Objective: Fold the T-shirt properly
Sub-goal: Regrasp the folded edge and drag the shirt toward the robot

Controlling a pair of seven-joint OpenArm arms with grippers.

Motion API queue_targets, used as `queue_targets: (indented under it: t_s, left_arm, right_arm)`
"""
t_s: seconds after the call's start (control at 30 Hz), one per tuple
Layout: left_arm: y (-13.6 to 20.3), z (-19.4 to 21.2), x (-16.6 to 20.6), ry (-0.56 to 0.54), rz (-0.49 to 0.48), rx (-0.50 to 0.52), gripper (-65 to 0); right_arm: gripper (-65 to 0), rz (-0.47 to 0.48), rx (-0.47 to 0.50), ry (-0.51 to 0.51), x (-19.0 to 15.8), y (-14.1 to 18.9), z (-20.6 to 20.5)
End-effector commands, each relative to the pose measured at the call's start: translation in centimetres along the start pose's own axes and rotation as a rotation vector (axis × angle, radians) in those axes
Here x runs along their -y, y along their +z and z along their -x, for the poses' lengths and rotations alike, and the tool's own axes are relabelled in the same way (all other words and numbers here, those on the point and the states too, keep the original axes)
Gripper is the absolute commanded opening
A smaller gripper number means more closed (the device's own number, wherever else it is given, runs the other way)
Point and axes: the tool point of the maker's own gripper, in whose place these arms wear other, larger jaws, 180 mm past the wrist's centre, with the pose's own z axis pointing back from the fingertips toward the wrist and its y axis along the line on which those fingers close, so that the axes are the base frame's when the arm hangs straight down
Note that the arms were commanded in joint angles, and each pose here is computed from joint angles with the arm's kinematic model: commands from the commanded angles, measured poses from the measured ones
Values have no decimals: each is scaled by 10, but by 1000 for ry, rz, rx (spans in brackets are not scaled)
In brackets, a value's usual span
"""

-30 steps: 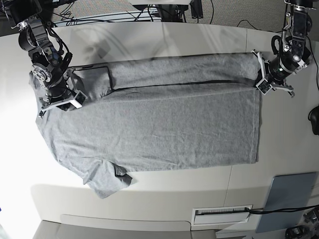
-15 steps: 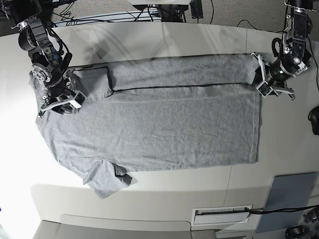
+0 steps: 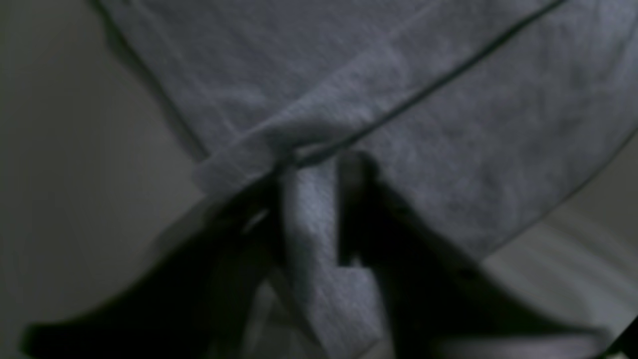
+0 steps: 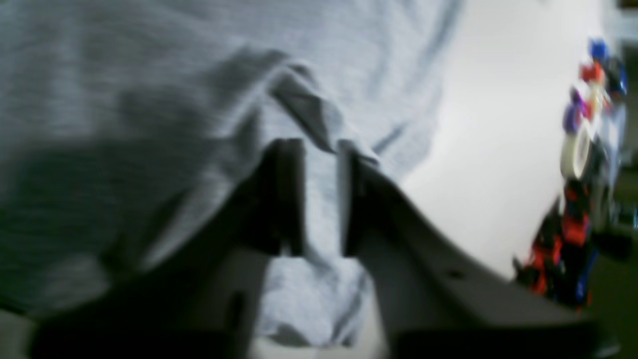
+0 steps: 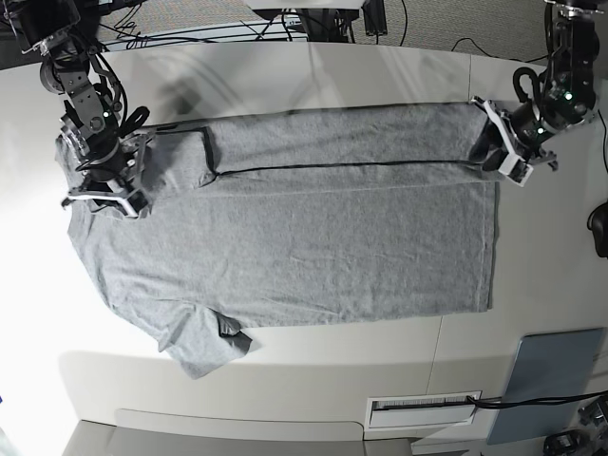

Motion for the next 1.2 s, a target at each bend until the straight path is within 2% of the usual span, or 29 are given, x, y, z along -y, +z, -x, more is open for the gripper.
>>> queue_targets:
  t_s: [0.0, 0.03, 0.1, 0.2, 0.33, 0.4, 0.6, 0.77, 1.0, 1.17]
  left_arm:
    - [6, -14, -7, 19, -16, 57, -620]
    - [8, -15, -8, 57, -20, 80, -650]
    - [10, -16, -4, 137, -19, 120, -650]
    - [7, -11, 6, 198, -17, 137, -650]
    - [1, -4, 4, 267, -87, 136, -650]
    - [-1, -1, 3, 300, -114, 134, -650]
    - [-10, 14, 21, 329, -88, 77, -650]
    - [-7, 32, 35, 358, -78, 42, -650]
    - [10, 73, 48, 329, -92, -62, -650]
    - [22, 93, 55, 331, -86, -118, -650]
  right_arm:
    - [-620, 63, 16, -13, 21, 2, -3]
    - [-650, 85, 6, -36, 26, 3, 1]
    - [-650, 104, -10, -86, 32, 5, 9]
    - [-650, 99, -22, -181, 30, 8, 20]
    - [-650, 112, -42, -244, 30, 5, 34]
    - [-650, 89, -64, -261, 22, -1, 45]
    - [-650, 41, -133, -283, 6, -11, 74]
    - [-650, 11, -154, -268, -7, -7, 85]
    - [-650, -40, -181, -232, -35, 9, 107]
    - [-650, -42, -181, -180, -46, 28, 111]
